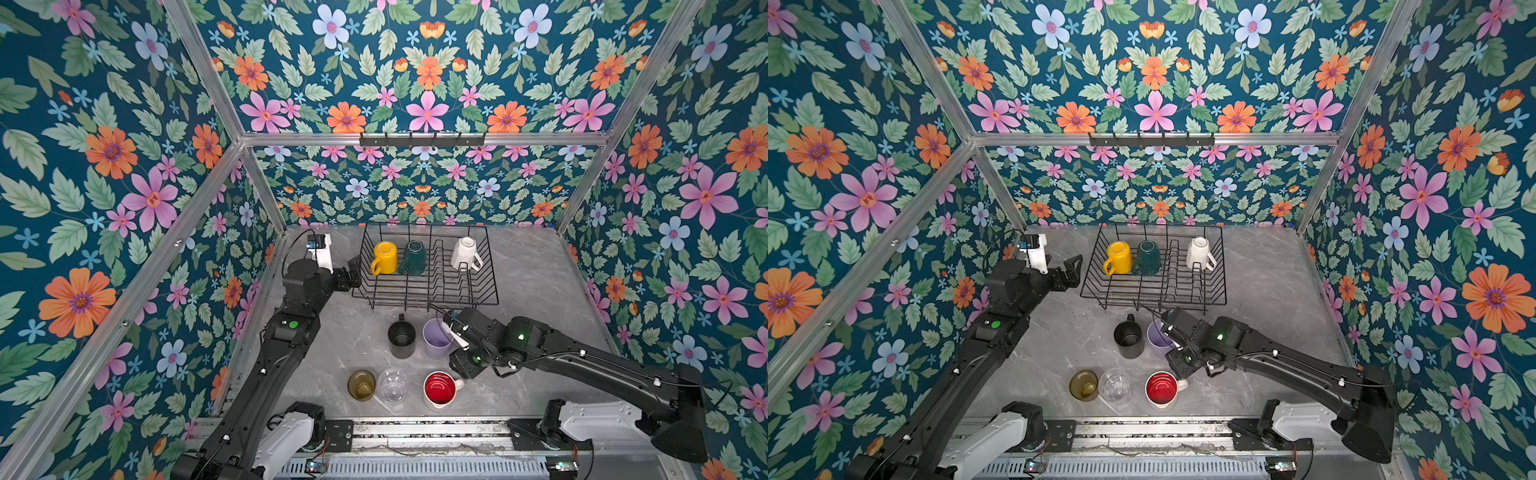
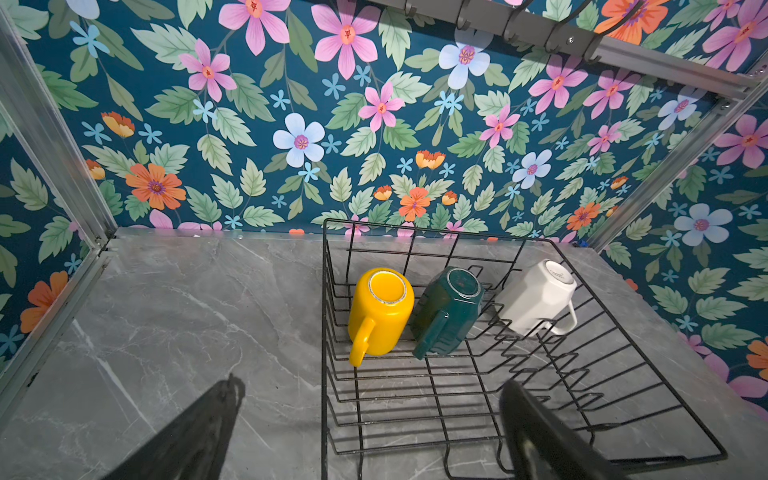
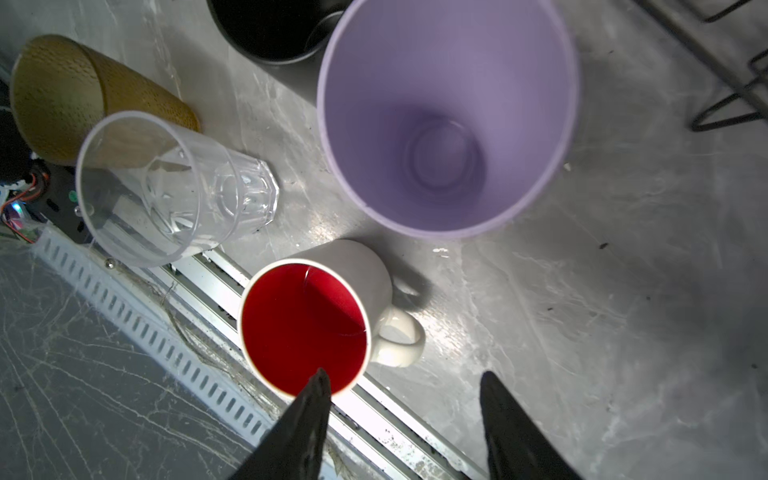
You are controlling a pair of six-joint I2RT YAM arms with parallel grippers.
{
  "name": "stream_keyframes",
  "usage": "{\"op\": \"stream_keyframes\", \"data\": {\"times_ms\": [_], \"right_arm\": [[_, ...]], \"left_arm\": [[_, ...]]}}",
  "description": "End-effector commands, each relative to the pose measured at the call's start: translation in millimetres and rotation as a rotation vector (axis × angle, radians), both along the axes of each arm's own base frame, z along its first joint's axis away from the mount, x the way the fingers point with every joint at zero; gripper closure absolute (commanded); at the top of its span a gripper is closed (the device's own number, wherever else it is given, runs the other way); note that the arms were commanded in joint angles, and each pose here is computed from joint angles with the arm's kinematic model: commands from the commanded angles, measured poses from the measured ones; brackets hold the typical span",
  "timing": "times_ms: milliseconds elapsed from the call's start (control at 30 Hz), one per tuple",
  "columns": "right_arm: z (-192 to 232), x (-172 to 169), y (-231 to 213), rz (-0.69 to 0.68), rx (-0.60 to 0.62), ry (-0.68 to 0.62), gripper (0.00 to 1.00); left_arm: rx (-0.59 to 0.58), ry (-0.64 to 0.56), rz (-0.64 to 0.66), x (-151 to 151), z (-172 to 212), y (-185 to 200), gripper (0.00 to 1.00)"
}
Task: Load the cups into the dish rack
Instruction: 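Move the right gripper down to the red-lined cream mug on the table, then grasp the red-lined mug's rim with the right gripper and lift it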
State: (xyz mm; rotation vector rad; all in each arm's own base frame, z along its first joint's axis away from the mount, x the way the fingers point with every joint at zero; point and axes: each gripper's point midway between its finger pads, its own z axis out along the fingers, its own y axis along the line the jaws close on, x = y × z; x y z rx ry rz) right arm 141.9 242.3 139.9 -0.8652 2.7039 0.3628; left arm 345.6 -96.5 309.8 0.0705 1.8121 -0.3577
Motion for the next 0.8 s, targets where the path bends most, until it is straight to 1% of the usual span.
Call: {"op": "stream_keyframes", "data": {"times_ms": [0, 267, 600, 667, 767], "right_arm": [[-9, -2, 15, 0.008, 0.023, 0.010, 0.47], [-41, -13, 27, 0.027, 0.024, 0.072, 0.56], [-68, -16, 27, 0.055, -0.041, 0.088, 0.68], [-72, -17, 26, 0.062, -0.057, 0.094, 0.73], [-75, -17, 26, 0.072, -0.066, 0.095, 0.83]], "left_arm": [[-0.008, -0.032, -0.001, 0, 8, 0, 0.00], [-0.006, -0.040, 0.002, -1, 10, 1, 0.00], [-0.009, -0.044, -0.001, -2, 12, 1, 0.00], [-0.009, -0.042, 0.000, -2, 11, 1, 0.00], [-0.008, -0.041, 0.001, -1, 11, 1, 0.00]]}}
